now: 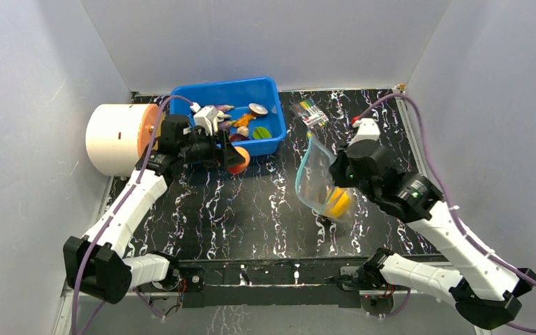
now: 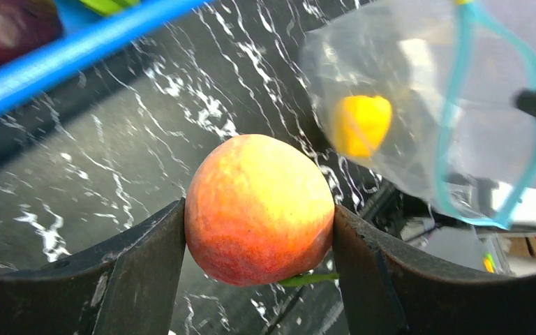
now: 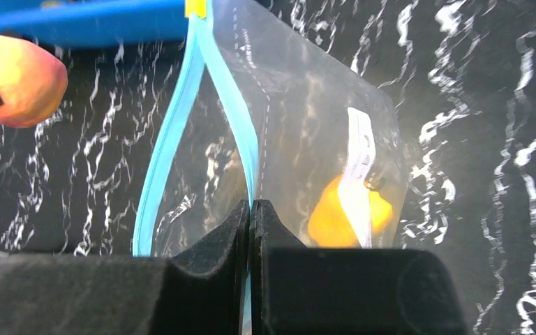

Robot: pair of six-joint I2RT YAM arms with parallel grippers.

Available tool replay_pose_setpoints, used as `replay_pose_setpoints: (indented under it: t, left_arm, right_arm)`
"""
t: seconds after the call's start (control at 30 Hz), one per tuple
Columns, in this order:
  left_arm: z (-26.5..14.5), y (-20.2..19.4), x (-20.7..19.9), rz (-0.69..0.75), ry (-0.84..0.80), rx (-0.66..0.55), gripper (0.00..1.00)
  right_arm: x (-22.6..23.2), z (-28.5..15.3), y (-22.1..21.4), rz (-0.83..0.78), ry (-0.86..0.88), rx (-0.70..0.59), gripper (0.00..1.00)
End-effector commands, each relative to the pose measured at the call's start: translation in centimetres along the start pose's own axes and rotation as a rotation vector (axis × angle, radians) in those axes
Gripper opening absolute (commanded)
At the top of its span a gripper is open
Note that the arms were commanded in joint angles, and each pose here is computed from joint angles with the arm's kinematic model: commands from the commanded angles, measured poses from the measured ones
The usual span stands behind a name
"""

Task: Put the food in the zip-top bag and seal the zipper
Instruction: Pick up the fake fruit from the bin, then place the fake fruit in the zipper food storage bag.

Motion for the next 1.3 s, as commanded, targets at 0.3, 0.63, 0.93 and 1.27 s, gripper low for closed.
replay_pose_setpoints:
  t: [0.3,0.63,0.93,1.27]
  left_arm:
    - [-1.1,-4.7,-7.8,-0.11,-0.438,0.051,0.41]
    - [1.6,-6.5,-9.7,-0.167,-0.491,0.075,0.4]
    - [3.7,-7.6,-8.5,-0.15,-0.397,0.1,0.4]
    - [4.9,-8.7,-7.1,-0.107,-0.275,0.105,0.4]
  right_arm:
    - [7.2,4.9,-1.9,0.206,0.395,-0.004,0.0]
    - [7.8,4.3,-1.0,0.229,0.454,-0.034,0.0]
    - [7.6,4.0,-1.1,0.23,0.455,-0.039,0.0]
    - [7.4,3.6,-1.2,0.232,0.457,-0.052,0.0]
Point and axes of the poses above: each gripper's point midway between its finger pads, its own z axis out along the fingers, its own x axis along the line the jaws close on, y = z × x, the point moved 6 cm from there along -z, back along the fingers, and after that the axes turned 13 degrees about -z, right-handed, at the moved point
